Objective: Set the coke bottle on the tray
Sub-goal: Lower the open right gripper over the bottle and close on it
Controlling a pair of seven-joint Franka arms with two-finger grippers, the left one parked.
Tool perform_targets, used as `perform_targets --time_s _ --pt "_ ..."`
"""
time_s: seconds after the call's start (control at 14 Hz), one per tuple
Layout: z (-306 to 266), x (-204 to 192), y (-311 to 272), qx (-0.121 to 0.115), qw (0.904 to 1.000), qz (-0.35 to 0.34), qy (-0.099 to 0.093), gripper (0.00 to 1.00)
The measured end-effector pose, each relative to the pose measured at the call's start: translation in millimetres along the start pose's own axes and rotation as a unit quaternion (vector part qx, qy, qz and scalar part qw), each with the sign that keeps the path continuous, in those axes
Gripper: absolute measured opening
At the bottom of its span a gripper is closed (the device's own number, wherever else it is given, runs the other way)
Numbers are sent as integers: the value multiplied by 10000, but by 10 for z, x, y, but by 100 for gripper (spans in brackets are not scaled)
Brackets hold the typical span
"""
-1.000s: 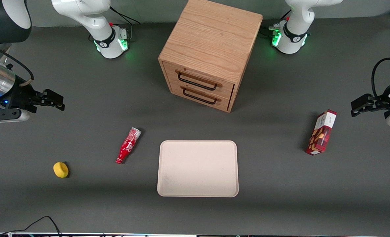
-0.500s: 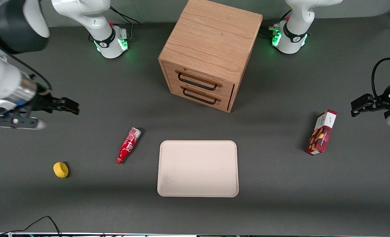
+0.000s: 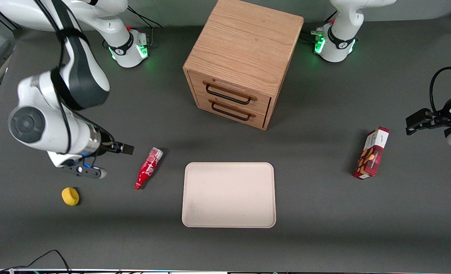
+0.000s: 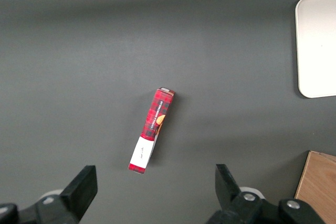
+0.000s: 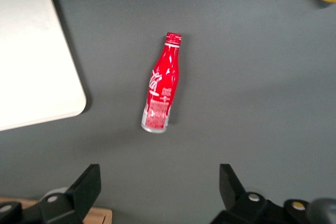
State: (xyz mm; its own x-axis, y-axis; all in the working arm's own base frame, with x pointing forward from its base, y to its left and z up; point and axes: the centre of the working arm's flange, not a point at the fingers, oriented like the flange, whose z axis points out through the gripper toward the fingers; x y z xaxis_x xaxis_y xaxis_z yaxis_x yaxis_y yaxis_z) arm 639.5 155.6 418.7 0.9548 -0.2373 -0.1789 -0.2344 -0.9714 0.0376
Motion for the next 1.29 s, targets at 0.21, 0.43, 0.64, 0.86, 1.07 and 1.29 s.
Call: perform_targets --time_s 0.21,0.43,0.64,0.86,1.07,1.29 --pt "409 173 -49 -41 9999 125 -107 100" --pt "722 217 -191 -24 9995 318 53 100" --pt "992 192 -272 4 9990 411 164 100" --pt "1256 254 -289 10 9955 903 290 100" --pt "1668 288 -313 85 9864 1558 524 100" --pt "1935 200 -298 133 9837 1701 577 100"
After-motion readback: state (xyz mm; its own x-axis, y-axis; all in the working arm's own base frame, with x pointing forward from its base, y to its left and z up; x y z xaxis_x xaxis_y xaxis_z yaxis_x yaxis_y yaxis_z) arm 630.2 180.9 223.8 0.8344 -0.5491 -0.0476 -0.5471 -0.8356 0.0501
